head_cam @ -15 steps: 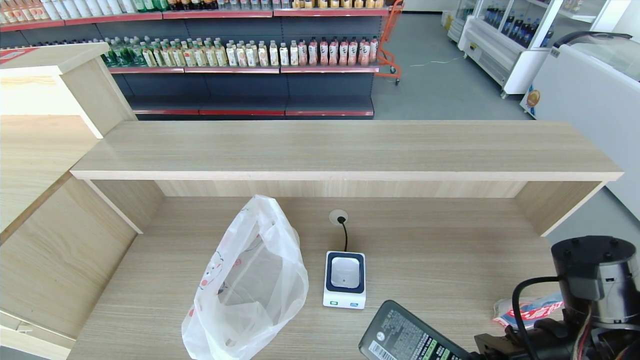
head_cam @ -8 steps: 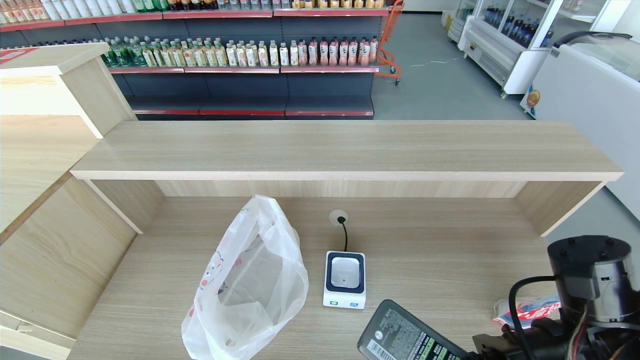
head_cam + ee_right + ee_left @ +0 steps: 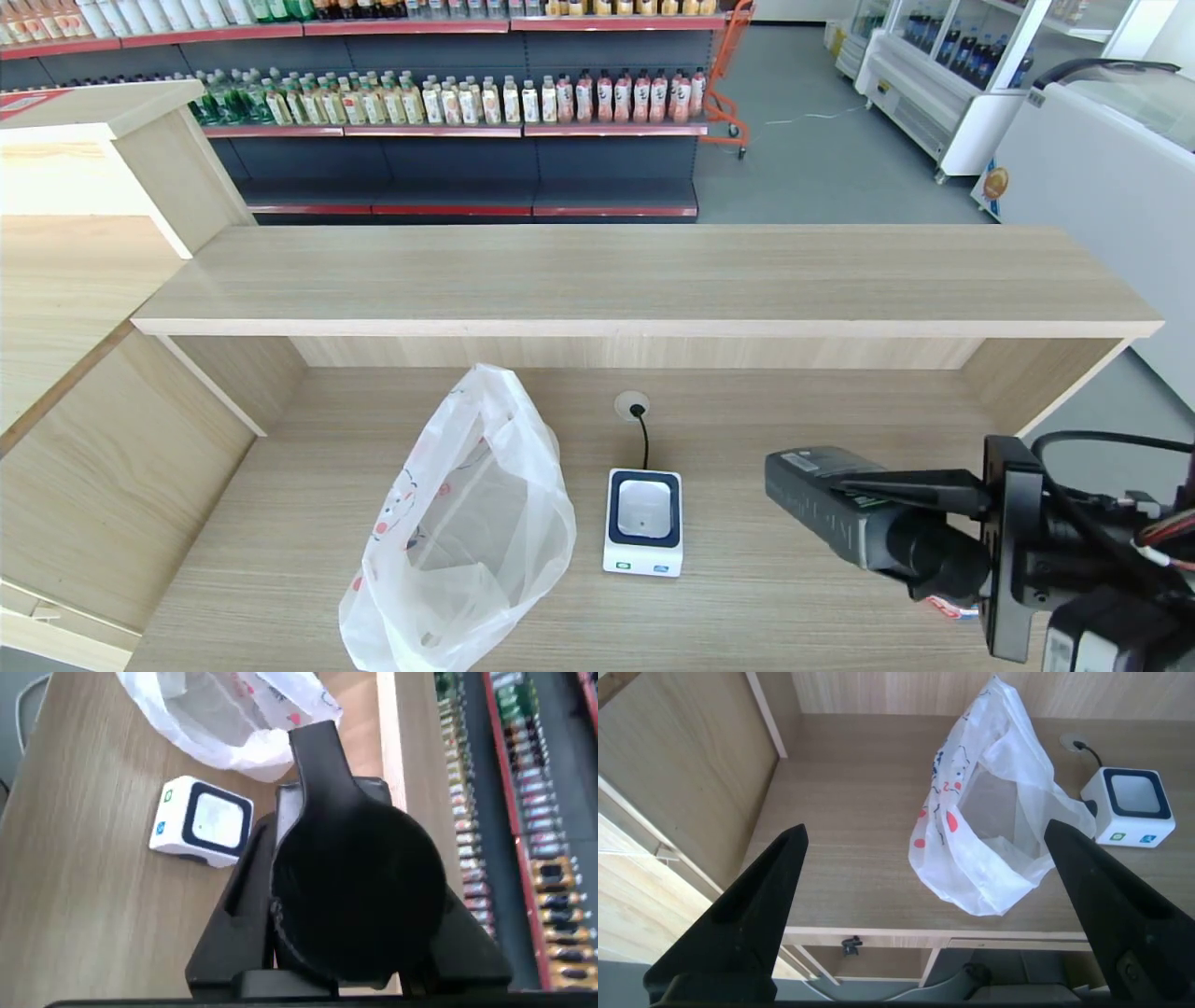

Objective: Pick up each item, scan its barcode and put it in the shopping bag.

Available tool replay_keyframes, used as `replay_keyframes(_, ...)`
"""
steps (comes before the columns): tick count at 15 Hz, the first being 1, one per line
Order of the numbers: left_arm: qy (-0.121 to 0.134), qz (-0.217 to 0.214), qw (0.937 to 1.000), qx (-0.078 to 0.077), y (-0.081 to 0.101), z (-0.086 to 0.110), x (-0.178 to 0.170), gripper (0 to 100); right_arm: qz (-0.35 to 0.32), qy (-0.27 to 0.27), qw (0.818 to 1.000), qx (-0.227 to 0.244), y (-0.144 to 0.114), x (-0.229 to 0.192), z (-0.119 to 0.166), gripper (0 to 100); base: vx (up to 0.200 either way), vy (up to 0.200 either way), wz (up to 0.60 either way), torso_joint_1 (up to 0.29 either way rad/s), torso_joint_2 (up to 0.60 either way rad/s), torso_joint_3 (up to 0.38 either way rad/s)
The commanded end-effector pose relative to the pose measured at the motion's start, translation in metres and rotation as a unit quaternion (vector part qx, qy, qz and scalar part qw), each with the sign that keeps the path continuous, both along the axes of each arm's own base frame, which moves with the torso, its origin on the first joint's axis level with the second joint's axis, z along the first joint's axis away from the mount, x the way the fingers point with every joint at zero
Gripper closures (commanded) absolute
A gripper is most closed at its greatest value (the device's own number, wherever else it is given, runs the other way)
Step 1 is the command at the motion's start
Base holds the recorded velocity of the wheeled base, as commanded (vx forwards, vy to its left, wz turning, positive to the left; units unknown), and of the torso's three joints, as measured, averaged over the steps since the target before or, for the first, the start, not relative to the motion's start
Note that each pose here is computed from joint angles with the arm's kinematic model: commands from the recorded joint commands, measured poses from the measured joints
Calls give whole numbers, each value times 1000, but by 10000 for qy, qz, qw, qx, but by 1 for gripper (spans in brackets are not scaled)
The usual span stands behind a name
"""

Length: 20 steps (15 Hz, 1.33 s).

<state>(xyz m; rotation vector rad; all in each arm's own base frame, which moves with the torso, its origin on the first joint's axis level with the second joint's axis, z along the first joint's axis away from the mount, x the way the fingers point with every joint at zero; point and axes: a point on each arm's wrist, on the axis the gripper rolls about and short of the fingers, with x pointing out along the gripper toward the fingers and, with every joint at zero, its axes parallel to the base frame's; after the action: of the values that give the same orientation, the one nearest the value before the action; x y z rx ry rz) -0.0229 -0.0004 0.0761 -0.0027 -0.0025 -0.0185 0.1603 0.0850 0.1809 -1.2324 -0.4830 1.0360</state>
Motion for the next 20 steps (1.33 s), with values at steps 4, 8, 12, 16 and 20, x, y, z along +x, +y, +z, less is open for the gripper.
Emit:
replay_keyframes(4,-3,1,10000,-2,0,0,0,0,-2444,3529,8585,2805,-46,33,-9,100,0,0,0,0,0,0)
replay_keyframes(8,-3,8,10000,-2,0,0,0,0,-2905,5256,7064,3746,-40,83,-46,100,0,0,0,0,0,0)
replay_keyframes(12,-3,8,10000,-2,0,0,0,0,-2733,6456,5867,4053,0,106,-57,100,0,0,0,0,0,0)
replay_keyframes(16,-3,8,10000,-2,0,0,0,0,-2918,6590,5776,3833,32,119,-84,100,0,0,0,0,0,0)
replay_keyframes(20,-3,1,10000,-2,0,0,0,0,-2828,6605,5883,3711,59,135,-101,100,0,0,0,0,0,0)
